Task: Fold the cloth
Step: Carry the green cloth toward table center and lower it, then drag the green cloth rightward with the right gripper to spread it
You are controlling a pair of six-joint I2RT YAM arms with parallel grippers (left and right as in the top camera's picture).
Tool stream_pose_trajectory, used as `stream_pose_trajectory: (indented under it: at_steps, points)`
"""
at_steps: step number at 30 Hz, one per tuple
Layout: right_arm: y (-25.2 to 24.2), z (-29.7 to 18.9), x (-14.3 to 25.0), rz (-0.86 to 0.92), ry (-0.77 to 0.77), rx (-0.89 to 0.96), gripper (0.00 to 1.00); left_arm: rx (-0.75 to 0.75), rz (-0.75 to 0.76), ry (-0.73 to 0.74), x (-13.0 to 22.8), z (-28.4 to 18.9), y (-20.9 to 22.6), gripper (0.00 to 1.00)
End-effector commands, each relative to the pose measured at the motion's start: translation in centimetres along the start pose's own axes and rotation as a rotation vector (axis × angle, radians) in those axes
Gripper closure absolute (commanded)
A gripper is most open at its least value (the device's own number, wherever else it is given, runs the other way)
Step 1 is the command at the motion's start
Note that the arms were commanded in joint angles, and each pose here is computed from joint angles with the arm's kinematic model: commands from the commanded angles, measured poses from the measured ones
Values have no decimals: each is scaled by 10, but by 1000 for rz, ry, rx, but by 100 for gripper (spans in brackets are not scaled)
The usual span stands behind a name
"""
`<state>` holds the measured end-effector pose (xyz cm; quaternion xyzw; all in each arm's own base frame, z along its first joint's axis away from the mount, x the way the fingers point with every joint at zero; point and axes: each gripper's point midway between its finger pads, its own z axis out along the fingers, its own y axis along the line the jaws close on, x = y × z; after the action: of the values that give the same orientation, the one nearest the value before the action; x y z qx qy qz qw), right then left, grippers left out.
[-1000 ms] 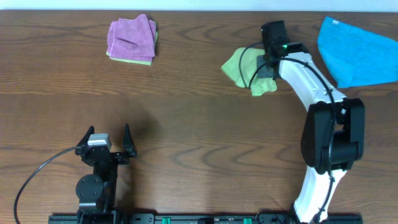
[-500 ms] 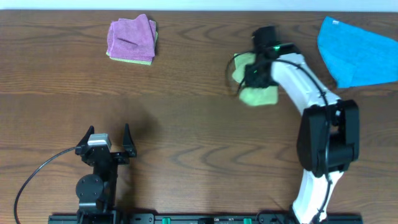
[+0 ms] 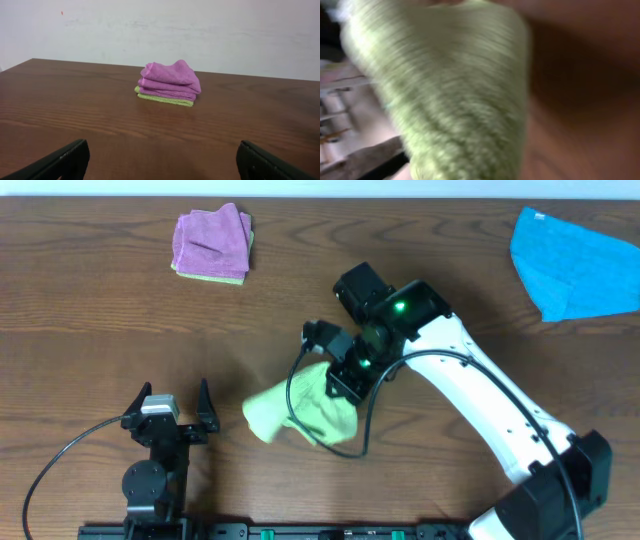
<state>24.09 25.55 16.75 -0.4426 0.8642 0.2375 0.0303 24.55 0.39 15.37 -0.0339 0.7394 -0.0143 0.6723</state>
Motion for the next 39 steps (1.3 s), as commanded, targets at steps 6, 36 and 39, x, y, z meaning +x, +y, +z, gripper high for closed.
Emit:
stream_pose_trajectory:
  at_steps: [6, 36, 39]
  points:
    - [-170, 39, 14, 362, -110, 297, 1, -8, -1, 64, 18, 0, 2, 5]
    - [-117, 90, 15, 330, -51, -27, 15, -8, -1, 64, 18, 0, 2, 5]
    - [-120, 90, 11, 261, -71, -14, 15, -8, -1, 64, 18, 0, 2, 5]
